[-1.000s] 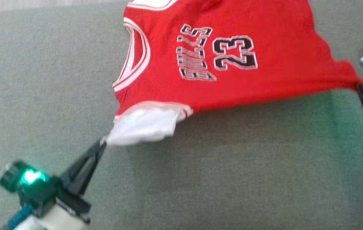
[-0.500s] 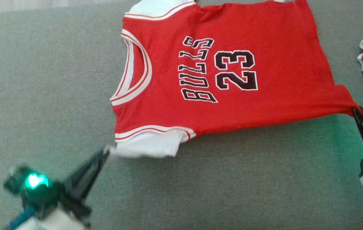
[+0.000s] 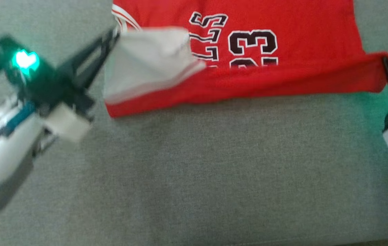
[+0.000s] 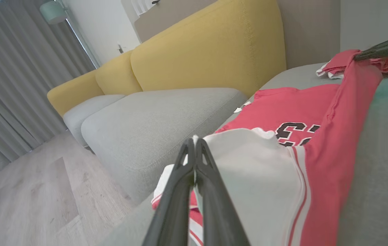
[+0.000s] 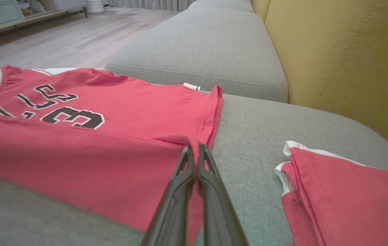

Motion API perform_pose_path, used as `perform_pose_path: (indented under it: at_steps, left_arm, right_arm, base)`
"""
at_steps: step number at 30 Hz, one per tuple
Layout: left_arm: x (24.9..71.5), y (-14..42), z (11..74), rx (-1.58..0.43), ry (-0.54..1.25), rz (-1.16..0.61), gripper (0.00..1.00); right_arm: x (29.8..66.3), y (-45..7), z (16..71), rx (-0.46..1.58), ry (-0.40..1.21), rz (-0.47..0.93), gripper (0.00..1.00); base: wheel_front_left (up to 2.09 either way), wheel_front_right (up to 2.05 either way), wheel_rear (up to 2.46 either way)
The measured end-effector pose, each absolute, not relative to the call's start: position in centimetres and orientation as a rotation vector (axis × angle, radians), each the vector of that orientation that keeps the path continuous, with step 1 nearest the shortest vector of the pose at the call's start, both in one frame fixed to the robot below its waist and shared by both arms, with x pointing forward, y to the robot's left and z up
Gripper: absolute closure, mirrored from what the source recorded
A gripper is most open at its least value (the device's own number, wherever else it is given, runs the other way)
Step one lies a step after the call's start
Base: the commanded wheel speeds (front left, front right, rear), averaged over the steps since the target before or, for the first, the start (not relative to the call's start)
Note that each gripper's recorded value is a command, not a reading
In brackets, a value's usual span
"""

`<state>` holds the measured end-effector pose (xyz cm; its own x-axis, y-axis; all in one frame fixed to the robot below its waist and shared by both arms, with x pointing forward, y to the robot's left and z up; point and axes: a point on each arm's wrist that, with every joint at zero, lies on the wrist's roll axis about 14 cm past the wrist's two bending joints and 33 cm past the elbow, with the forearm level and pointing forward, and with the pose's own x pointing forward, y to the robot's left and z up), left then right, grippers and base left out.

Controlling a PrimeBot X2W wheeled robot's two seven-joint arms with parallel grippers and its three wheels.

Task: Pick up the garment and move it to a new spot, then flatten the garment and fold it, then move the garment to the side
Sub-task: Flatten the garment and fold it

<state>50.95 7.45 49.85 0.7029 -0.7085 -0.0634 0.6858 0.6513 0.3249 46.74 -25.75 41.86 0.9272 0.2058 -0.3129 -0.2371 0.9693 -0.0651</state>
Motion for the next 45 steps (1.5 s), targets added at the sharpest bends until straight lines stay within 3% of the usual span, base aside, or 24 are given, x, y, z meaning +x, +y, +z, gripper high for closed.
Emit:
perform_pose_path:
  at_steps: [12, 13, 14, 15, 16, 23, 33, 45]
  left_arm:
    - [58.6, 7.1, 48.2, 0.482, -0.077, -0.756, 1.0]
    - [58.9, 7.2, 47.9, 0.482, -0.071, -0.751, 0.8]
    - [59.2, 7.2, 47.6, 0.477, -0.062, -0.74, 0.0]
    - [59.4, 7.3, 47.4, 0.471, -0.056, -0.728, 0.0]
    - [59.4, 7.3, 47.2, 0.454, -0.049, -0.717, 0.0]
    - [58.1, 8.3, 45.8, 0.293, 0.014, -0.593, 0.0]
    - [48.4, 9.8, 37.7, -0.025, 0.315, -0.404, 0.0]
    - [46.0, 9.0, 35.9, -0.186, 0.445, -0.345, 0.0]
  right_arm:
    - [50.3, -25.2, 39.5, -0.109, 0.339, 0.239, 1.0]
    - [50.6, -25.1, 39.3, -0.106, 0.339, 0.24, 0.96]
    - [50.7, -25.0, 39.2, -0.104, 0.341, 0.243, 0.74]
    - [50.9, -24.9, 39.1, -0.097, 0.341, 0.24, 0.16]
    - [51.1, -24.8, 39.1, -0.086, 0.333, 0.235, 0.0]
    - [51.6, -24.1, 40.5, -0.051, 0.277, 0.226, 0.0]
    - [48.4, -23.7, 41.2, 0.011, 0.257, 0.186, 0.0]
    - [47.2, -24.9, 41.5, 0.013, 0.252, 0.145, 0.0]
  base:
    - [0.0, 0.0, 0.0]
    - [0.0, 0.0, 0.0]
    - [0.0, 0.0, 0.0]
    - [0.0, 0.0, 0.0]
    - [0.0, 0.0, 0.0]
    - [0.0, 0.0, 0.0]
    - [0.0, 0.0, 0.0]
    - [0.0, 0.0, 0.0]
